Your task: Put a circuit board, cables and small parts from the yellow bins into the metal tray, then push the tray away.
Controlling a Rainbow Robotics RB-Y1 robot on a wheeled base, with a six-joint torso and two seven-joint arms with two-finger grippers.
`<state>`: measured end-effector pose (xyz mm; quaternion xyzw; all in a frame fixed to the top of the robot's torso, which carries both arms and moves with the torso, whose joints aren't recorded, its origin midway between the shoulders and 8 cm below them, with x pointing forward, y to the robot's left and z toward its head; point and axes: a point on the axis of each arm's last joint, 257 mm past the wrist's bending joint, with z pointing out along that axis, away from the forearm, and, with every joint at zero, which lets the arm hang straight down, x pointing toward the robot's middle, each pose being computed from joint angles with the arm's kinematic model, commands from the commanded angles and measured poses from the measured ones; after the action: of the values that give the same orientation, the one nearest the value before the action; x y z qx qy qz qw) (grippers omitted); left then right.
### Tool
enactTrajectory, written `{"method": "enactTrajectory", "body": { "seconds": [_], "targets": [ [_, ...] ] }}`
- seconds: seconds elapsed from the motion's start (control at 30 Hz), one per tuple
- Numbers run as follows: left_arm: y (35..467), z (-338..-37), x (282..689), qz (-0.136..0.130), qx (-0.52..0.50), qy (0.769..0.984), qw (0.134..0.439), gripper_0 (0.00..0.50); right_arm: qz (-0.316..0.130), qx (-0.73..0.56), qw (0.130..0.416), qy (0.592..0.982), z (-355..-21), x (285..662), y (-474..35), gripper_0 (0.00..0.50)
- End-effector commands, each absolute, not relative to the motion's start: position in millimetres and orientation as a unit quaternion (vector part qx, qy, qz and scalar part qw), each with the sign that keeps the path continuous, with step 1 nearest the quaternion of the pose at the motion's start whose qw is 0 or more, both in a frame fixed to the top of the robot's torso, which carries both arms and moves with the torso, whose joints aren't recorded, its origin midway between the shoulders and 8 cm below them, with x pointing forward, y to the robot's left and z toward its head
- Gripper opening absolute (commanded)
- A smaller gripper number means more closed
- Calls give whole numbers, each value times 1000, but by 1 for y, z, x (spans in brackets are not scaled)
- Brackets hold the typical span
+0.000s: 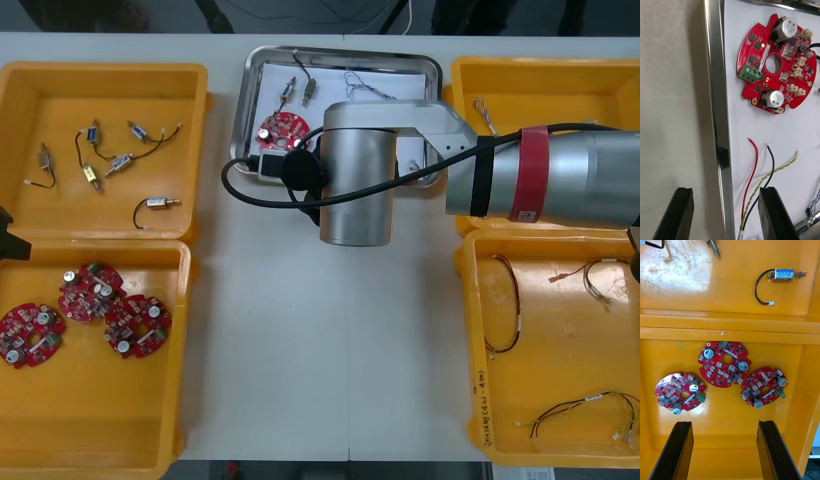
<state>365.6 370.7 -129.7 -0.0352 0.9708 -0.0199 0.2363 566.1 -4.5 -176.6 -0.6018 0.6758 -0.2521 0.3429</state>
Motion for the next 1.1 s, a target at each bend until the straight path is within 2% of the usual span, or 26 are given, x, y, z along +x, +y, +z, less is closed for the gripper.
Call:
{"method": "enactTrajectory", "body": {
  "seconds": [0.03, 0.23, 0.47, 0.83, 0.97, 1.1],
  "targets": [
    [378, -121, 361, 5, 16, 970, 244, 500, -236, -615, 369, 656, -126, 538, 39, 500],
    [378, -121, 361, 5, 16, 970, 244, 500, -225, -620, 337, 672, -125, 499, 37, 500],
    [378, -121, 361, 5, 16, 970, 244, 500, -198, -606, 317, 702, -129, 462, 24, 500],
    [378, -121, 361, 5, 16, 970, 244, 500, -139, -529, 288, 786, -124, 414, -34, 500],
    [378, -121, 361, 5, 16, 970, 244, 500, -93, -487, 326, 805, -110, 408, -43, 500],
    [378, -121, 361, 5, 16, 970, 244, 500, -67, -439, 359, 821, -97, 409, -59, 500]
  ]
}}
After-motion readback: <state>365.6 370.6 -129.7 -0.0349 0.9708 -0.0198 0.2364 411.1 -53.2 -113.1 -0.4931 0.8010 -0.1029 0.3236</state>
